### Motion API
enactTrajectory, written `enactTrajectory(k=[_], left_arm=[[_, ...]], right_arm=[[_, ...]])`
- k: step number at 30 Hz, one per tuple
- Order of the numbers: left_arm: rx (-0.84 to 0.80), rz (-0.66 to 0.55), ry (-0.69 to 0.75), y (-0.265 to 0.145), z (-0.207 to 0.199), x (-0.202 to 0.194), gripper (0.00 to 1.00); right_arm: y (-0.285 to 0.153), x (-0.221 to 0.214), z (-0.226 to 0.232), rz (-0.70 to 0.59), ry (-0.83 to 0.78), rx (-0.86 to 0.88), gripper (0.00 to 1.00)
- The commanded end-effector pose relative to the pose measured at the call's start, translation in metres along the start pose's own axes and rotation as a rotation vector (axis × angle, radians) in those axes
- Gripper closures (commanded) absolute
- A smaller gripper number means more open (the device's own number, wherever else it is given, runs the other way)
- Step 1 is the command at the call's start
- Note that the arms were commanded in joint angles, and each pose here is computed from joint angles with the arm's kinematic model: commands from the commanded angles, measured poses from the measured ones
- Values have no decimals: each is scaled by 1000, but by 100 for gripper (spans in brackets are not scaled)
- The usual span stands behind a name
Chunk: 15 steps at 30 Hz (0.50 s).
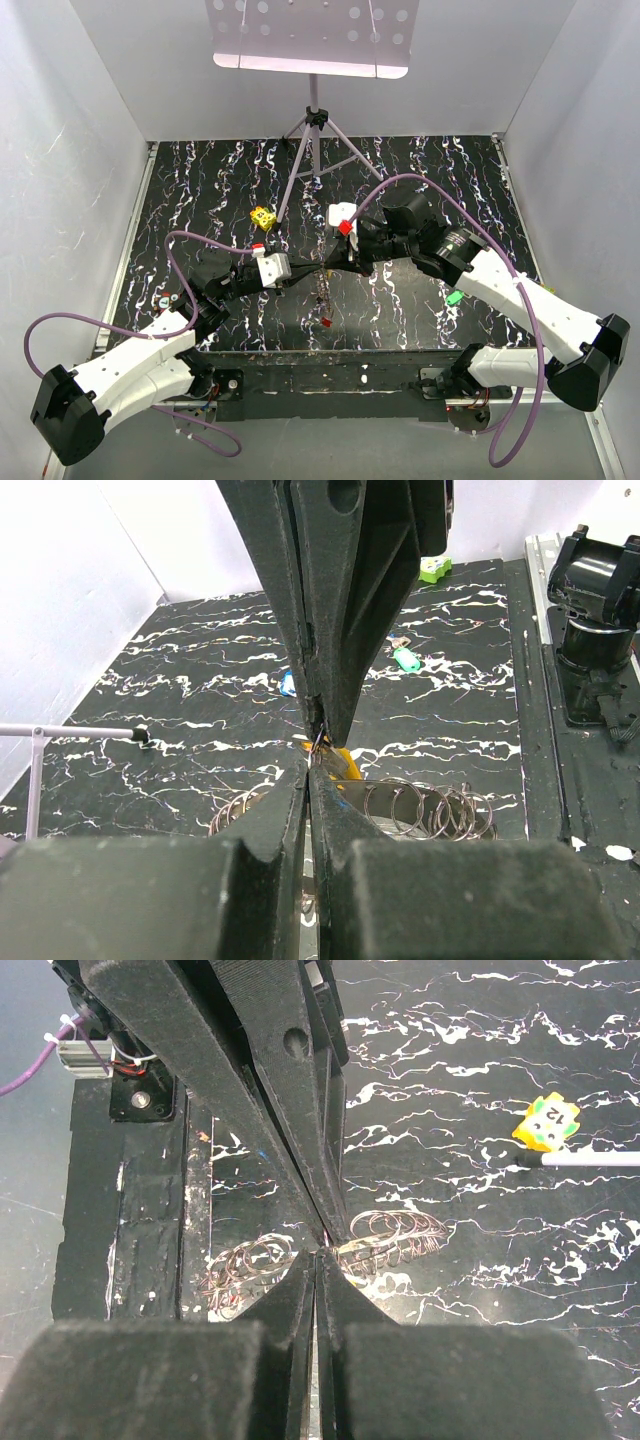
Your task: Put the keys on the keyring
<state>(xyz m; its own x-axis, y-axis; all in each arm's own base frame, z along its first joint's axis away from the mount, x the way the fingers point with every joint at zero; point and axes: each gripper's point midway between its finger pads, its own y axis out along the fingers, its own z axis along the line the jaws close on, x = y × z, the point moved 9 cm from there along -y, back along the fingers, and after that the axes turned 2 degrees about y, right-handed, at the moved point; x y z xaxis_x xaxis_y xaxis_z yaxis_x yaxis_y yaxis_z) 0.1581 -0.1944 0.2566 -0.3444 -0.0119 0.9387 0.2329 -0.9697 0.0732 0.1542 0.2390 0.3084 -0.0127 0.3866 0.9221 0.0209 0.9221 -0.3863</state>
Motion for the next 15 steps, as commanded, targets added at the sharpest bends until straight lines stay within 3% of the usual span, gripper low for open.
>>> enactTrajectory(k=[1,15], left_arm=[[-6,-115,79,2,5,28,100],[-9,-113,74,3,5,28,100]], right_arm=[[1,17,-3,-50,-24,5,99],[2,17,-3,-46,-25,16,99]])
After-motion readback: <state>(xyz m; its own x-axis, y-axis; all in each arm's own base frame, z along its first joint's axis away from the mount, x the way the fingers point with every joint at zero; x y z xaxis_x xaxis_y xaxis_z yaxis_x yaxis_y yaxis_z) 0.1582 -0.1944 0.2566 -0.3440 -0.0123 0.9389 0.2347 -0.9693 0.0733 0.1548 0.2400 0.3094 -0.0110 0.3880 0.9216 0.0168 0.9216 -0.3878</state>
